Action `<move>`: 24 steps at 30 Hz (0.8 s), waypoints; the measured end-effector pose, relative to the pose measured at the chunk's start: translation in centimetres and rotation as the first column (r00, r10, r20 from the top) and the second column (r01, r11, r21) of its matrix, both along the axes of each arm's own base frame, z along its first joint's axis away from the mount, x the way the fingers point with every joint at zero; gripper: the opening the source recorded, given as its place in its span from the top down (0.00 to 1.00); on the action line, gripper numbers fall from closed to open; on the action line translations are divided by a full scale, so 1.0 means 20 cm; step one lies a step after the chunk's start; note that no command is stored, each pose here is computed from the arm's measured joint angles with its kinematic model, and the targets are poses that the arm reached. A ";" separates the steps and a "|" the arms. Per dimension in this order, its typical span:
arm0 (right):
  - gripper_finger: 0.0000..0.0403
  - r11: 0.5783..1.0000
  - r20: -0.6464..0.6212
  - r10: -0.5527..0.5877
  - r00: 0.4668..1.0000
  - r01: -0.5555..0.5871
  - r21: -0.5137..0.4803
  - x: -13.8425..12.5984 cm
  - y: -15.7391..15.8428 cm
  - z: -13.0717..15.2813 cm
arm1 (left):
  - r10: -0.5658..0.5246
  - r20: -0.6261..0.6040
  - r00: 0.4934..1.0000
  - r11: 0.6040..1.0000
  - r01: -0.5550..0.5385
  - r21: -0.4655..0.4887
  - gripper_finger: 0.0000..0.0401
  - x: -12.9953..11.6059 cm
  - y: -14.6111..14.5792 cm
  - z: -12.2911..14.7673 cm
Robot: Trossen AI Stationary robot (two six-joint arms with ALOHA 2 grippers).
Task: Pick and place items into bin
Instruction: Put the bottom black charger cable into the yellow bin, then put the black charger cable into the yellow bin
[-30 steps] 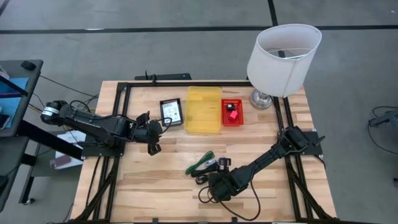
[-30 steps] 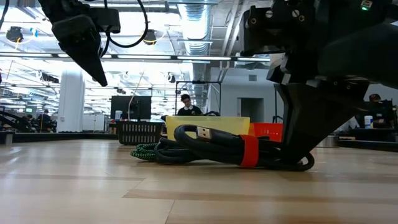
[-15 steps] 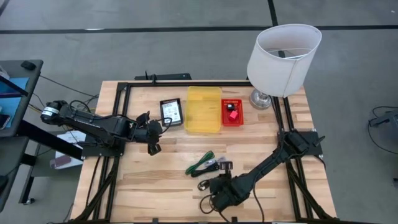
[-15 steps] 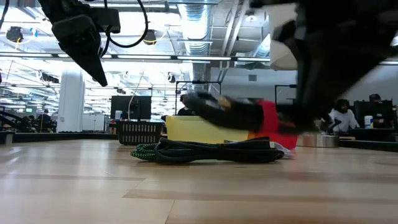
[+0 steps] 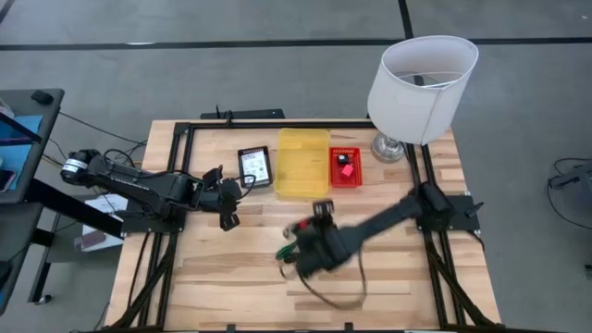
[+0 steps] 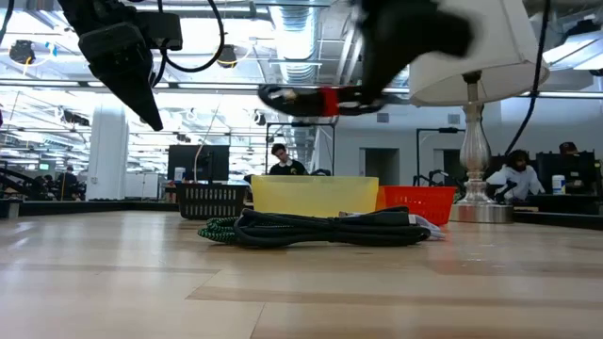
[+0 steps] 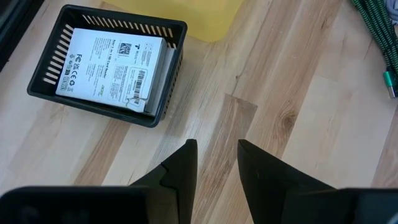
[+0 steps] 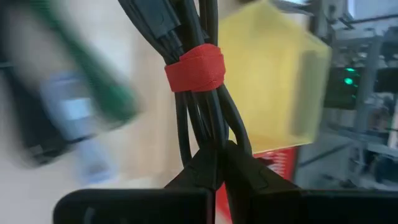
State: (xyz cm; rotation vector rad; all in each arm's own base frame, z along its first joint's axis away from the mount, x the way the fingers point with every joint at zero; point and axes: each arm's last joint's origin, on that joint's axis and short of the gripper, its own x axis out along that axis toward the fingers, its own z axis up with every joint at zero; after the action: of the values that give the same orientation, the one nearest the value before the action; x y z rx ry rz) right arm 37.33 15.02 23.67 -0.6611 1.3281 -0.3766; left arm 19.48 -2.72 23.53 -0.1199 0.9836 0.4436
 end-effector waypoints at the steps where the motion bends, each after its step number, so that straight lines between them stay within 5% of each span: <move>1: 0.99 1.000 -0.009 -0.006 1.000 0.006 -0.012 0.03 -0.06 0.01 | 0.000 0.001 1.000 1.000 0.000 0.000 0.73 0.00 0.00 0.00; 13: 0.98 0.976 -0.113 -0.218 0.969 0.215 -0.040 0.18 -0.90 0.04 | 0.000 0.000 1.000 1.000 0.000 0.000 0.73 0.00 0.00 0.00; 24: 0.77 0.965 -0.045 -0.251 0.967 0.254 0.070 0.21 -1.14 0.03 | 0.000 0.000 1.000 1.000 0.000 0.000 0.73 0.00 0.00 0.00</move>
State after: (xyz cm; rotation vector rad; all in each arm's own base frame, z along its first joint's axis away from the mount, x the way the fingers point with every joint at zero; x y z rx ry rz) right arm 41.47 -7.81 24.35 -0.4379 1.4589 -0.5196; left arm 19.49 -2.72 23.53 -0.1199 0.9835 0.4436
